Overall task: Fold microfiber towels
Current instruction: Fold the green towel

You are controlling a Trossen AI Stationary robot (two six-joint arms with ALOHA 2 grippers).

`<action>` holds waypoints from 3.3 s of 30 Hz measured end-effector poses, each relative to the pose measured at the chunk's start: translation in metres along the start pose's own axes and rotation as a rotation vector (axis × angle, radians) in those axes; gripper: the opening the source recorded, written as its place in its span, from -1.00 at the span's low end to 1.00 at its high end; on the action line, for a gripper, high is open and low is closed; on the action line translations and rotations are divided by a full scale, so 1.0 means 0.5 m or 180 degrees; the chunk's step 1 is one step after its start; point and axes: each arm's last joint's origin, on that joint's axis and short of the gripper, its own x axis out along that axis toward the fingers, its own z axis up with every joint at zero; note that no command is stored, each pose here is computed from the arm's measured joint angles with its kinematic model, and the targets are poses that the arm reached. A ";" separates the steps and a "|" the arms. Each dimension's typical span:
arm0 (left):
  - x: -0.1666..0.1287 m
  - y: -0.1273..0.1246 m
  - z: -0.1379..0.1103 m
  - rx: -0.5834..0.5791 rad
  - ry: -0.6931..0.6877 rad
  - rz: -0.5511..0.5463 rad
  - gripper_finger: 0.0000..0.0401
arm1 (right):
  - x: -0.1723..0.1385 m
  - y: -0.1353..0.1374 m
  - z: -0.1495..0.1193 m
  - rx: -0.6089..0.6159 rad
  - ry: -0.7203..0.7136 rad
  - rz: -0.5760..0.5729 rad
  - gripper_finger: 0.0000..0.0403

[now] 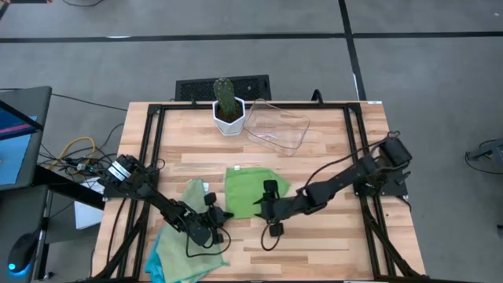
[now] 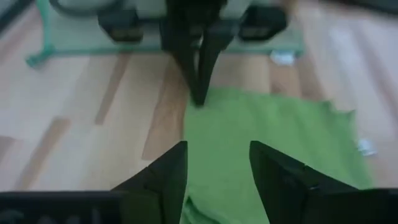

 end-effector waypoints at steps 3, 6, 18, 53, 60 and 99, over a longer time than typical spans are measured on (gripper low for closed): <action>-0.003 -0.002 0.014 0.0067 -0.0043 -0.0025 -1.00 | -0.032 -0.012 0.001 -0.0025 0.0214 -0.0101 -0.05; -0.010 -0.002 0.029 0.0101 -0.0099 -0.0049 -1.00 | -0.056 -0.020 -0.010 0.0057 0.0531 -0.0139 -0.10; -0.044 -0.007 0.100 0.0020 -0.0477 -0.0368 -1.00 | -0.080 0.012 -0.085 -0.0241 0.1623 -0.0390 -0.13; 0.197 0.325 0.291 0.0811 -0.0059 -0.0716 -1.00 | -0.128 0.010 -0.066 -0.0189 0.1523 -0.0369 -0.18; 0.269 0.341 0.292 0.0852 0.0264 -0.0787 -1.00 | -0.145 0.014 -0.070 -0.0144 0.1625 -0.0386 -0.20; 0.327 0.342 0.238 0.0809 0.0488 -0.0806 -1.00 | -0.105 -0.033 -0.142 -0.0473 0.1622 -0.0540 0.02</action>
